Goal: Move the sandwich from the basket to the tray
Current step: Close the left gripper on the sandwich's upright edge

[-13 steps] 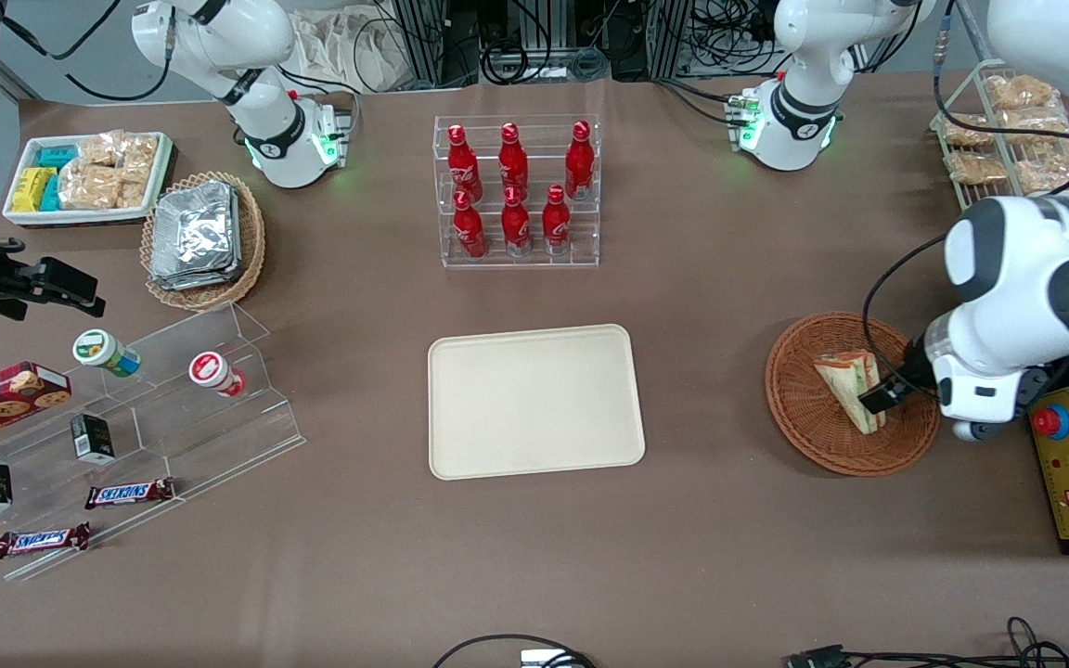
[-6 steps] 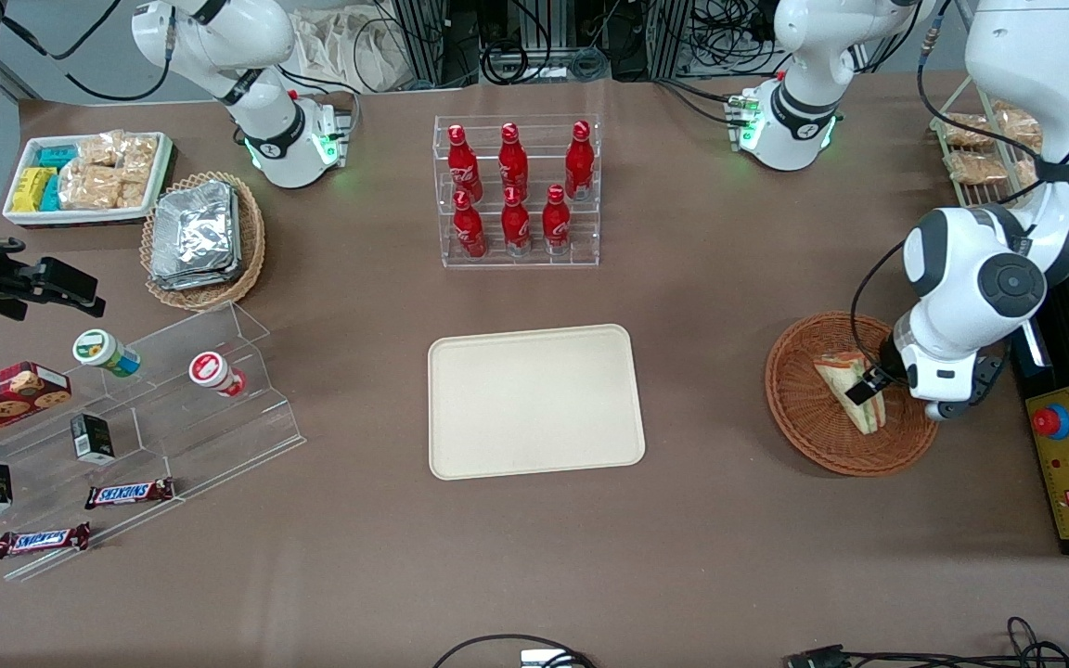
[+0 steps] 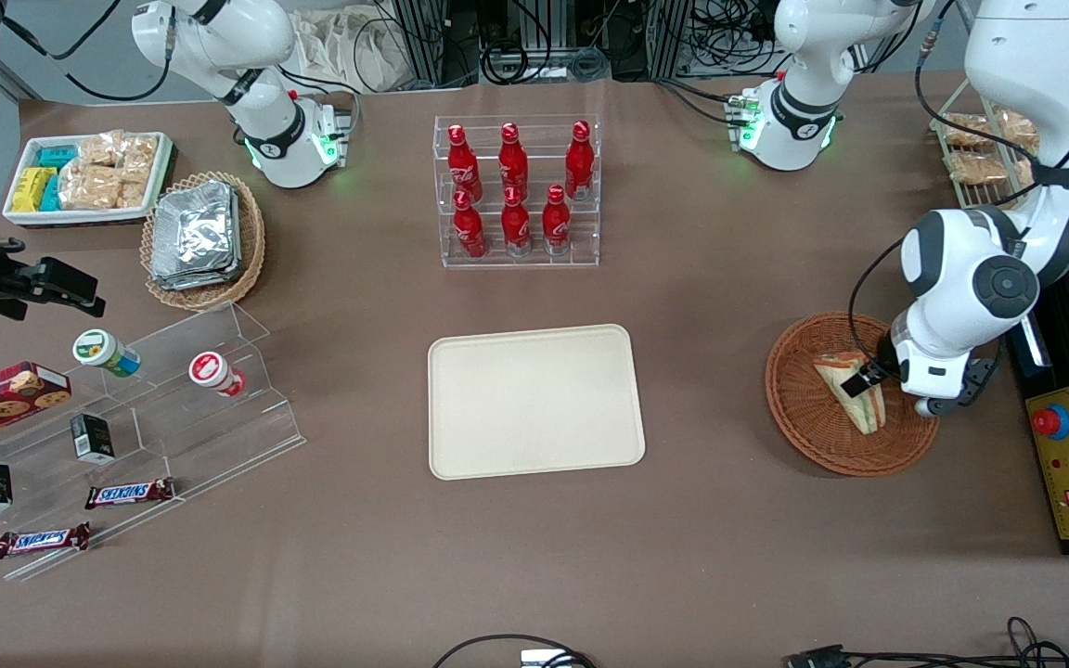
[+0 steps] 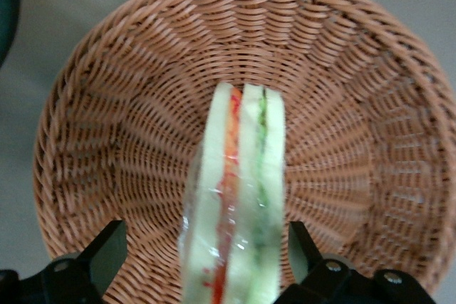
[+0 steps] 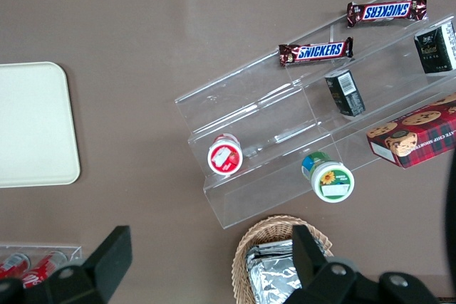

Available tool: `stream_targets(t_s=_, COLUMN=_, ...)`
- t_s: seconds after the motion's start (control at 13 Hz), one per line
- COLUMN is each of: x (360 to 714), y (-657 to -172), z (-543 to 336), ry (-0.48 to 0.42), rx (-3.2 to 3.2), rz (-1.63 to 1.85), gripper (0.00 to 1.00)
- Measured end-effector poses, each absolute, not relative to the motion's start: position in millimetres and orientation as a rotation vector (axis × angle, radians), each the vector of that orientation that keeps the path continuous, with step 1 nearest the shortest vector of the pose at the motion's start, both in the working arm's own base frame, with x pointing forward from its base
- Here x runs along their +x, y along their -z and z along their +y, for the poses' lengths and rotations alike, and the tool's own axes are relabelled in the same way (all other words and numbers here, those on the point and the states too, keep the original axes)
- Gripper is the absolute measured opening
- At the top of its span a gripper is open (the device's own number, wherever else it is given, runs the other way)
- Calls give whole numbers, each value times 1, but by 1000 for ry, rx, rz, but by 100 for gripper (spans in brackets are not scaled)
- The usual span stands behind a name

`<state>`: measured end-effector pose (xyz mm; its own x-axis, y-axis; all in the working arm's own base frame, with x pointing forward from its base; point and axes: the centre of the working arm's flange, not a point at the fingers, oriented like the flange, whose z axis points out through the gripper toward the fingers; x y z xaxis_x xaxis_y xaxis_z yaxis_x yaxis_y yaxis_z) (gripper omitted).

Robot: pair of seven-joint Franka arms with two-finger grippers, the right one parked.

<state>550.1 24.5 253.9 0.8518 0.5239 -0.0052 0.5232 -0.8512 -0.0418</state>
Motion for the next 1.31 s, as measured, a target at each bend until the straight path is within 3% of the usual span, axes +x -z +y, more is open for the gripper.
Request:
stream_targets(t_s=0.31, x=545, y=-237, z=55, ry=-78, rx=-3003, rz=-789, gripper=100)
stream_targets(t_s=1.0, x=560, y=-250, z=19, ry=-30, rx=-3006, rz=-844, gripper=100)
stream_targets(t_s=1.31, x=559, y=-235, z=16, ry=-71, rx=-3005, rz=-852, gripper=100)
